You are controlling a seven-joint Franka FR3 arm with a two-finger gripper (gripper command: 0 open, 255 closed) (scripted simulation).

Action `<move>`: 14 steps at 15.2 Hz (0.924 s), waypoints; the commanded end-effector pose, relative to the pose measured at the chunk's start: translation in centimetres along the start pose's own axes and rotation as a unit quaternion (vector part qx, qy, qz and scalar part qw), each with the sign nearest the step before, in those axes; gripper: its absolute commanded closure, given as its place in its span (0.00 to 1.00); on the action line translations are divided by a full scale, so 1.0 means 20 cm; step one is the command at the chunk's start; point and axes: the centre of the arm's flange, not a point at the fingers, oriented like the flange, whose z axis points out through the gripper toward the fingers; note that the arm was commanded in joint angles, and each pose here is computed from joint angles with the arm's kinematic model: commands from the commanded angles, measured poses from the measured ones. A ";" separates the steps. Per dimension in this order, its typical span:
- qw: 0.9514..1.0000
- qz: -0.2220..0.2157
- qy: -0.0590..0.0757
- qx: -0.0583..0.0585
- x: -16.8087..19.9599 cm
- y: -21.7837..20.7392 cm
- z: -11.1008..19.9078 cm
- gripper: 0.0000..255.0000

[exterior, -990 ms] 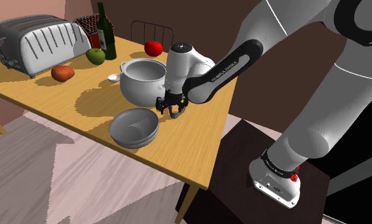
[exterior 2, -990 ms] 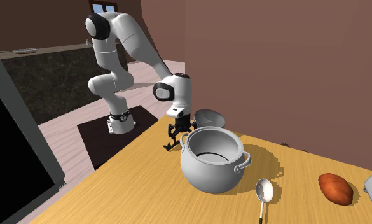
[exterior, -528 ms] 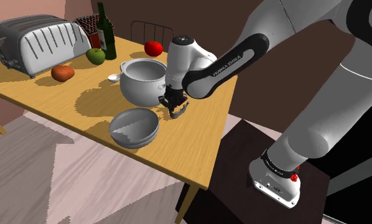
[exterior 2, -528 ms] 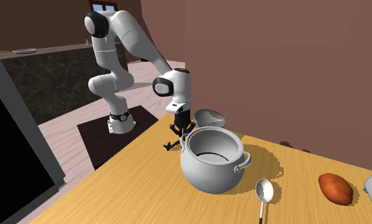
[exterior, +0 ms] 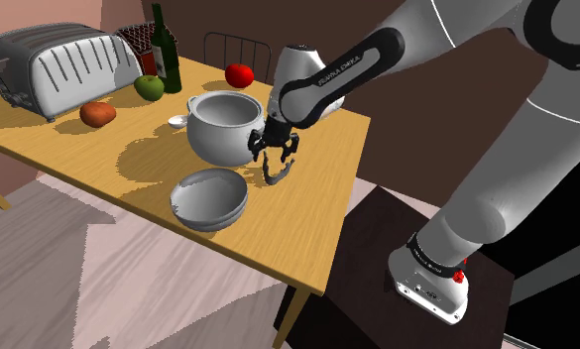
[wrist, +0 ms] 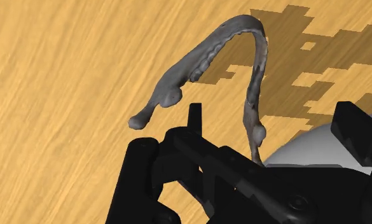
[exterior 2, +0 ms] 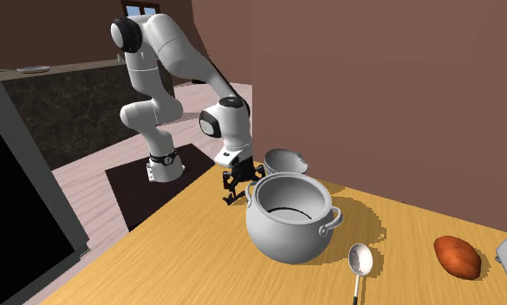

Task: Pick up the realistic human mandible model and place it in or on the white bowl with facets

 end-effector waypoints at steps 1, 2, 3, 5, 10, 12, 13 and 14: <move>0.999 0.009 -0.018 0.025 0.06 0.05 0.03 0.00; 0.999 0.009 -0.018 0.025 0.06 0.05 0.06 0.00; 0.999 0.009 -0.018 0.025 0.06 0.05 0.09 0.00; 0.999 0.009 -0.018 0.025 0.06 0.05 0.14 0.00; 0.999 0.009 -0.018 0.025 0.06 0.04 0.21 0.00; 0.999 0.009 -0.018 0.025 0.06 0.04 0.21 0.00; 0.999 0.009 -0.018 0.025 0.06 0.04 0.21 0.00; 0.999 0.009 -0.018 0.025 0.06 0.04 0.21 0.00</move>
